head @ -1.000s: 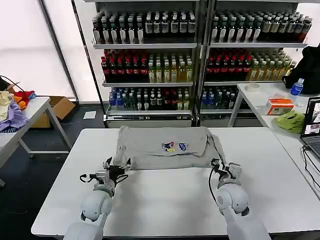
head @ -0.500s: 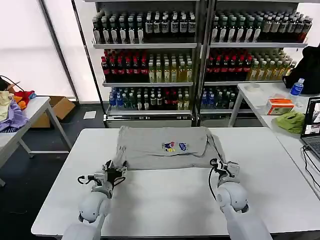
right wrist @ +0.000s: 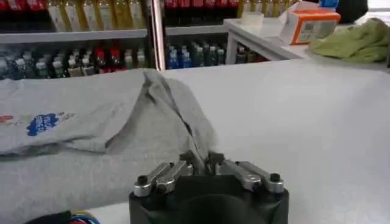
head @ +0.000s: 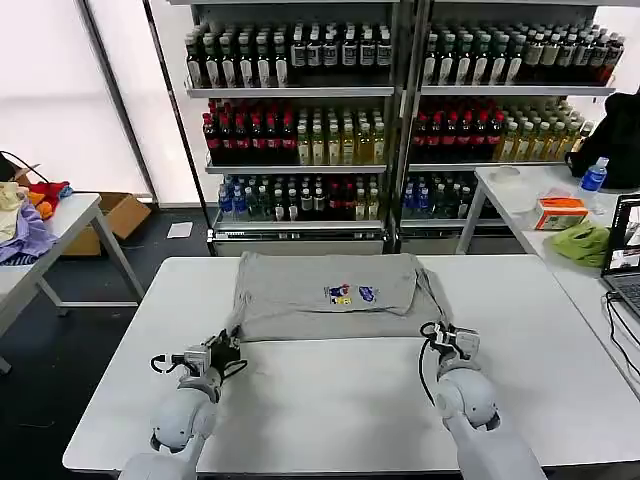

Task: Fold and organize the clothes.

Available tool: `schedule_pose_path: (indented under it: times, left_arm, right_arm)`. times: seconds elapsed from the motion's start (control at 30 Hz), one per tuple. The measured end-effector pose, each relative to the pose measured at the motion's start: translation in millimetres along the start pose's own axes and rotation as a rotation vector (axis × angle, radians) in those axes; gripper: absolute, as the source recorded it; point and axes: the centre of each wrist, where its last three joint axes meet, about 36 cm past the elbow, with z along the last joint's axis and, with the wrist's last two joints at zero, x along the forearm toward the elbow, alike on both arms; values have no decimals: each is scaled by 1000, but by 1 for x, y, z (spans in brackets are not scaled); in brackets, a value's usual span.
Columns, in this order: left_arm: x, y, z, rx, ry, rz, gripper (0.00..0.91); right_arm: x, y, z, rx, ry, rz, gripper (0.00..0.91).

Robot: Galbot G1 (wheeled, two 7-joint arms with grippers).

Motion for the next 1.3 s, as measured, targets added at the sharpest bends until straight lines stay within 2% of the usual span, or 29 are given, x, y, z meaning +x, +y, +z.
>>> schedule_pose_path:
  times: [0.4,0.77,1.07,1.3]
  left_arm:
    - [17,-1,3,-26,2,19,10]
    - [64,-6,2,-38,-45,47,10]
    - [122,-6,11,-59,-61,62,10]
    - [164,-2,28,-92,-21,61,10]
  right_arm:
    - [28,-3,3,-17,-23,-8,0]
    - [94,-4,10,-38,-79,-12,0]
    - [148,-13,49,-26,-49,2,0]
    - [189,-33,67,15,-28,40,0]
